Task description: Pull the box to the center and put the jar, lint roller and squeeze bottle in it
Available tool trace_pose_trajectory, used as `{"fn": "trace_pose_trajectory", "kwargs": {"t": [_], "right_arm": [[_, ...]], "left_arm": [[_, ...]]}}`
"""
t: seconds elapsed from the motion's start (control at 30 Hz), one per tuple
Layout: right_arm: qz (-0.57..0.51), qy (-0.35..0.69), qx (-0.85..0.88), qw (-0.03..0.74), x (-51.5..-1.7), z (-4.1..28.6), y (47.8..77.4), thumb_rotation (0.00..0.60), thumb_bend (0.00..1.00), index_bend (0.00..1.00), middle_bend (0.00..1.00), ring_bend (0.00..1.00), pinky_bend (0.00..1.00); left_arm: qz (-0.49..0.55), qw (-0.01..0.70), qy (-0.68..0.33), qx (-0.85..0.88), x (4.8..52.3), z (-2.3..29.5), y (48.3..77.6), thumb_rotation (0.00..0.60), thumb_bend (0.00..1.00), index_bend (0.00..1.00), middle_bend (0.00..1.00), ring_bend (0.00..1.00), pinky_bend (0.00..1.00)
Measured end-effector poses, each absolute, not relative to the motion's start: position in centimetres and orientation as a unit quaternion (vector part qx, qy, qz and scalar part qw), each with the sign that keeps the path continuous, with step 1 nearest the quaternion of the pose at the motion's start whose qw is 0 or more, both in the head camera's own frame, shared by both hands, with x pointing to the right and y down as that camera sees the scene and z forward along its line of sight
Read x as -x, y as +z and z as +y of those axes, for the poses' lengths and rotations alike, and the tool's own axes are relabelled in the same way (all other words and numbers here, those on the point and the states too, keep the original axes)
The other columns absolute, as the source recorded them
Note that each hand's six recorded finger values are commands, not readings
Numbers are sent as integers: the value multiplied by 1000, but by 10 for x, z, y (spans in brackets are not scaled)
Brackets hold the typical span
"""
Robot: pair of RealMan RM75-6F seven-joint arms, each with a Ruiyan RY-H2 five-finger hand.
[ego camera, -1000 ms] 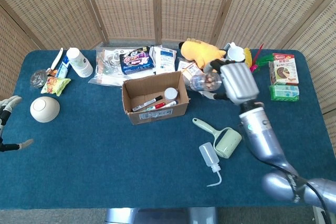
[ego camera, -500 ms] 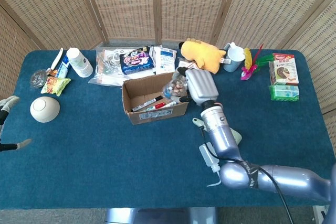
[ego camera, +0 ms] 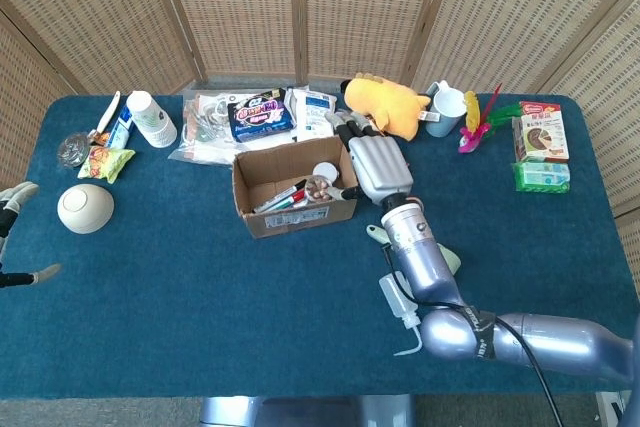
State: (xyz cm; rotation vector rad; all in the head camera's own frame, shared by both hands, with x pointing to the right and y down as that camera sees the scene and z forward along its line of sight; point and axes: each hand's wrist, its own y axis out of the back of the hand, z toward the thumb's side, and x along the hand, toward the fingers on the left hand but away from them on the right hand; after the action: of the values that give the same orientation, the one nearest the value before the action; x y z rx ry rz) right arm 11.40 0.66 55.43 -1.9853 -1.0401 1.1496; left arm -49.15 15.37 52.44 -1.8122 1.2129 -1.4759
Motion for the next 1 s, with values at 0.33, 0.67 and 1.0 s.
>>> {"fn": "trace_pose_trajectory", "kwargs": {"t": [0.33, 0.67, 1.0], "right_arm": [[-410, 412, 734, 350, -151, 6, 524, 600, 0, 0, 0, 51, 297], [-422, 408, 728, 354, -228, 27, 527, 600, 0, 0, 0, 51, 297], [-384, 438, 734, 351, -290, 56, 556, 600, 0, 0, 0, 38, 254]], "left_arm": [[446, 252, -541, 667, 490, 155, 523, 600, 50, 0, 0, 0, 74], [440, 257, -542, 668, 483, 156, 524, 600, 50, 0, 0, 0, 75], [434, 258, -546, 669, 480, 155, 528, 600, 50, 0, 0, 0, 74]]}}
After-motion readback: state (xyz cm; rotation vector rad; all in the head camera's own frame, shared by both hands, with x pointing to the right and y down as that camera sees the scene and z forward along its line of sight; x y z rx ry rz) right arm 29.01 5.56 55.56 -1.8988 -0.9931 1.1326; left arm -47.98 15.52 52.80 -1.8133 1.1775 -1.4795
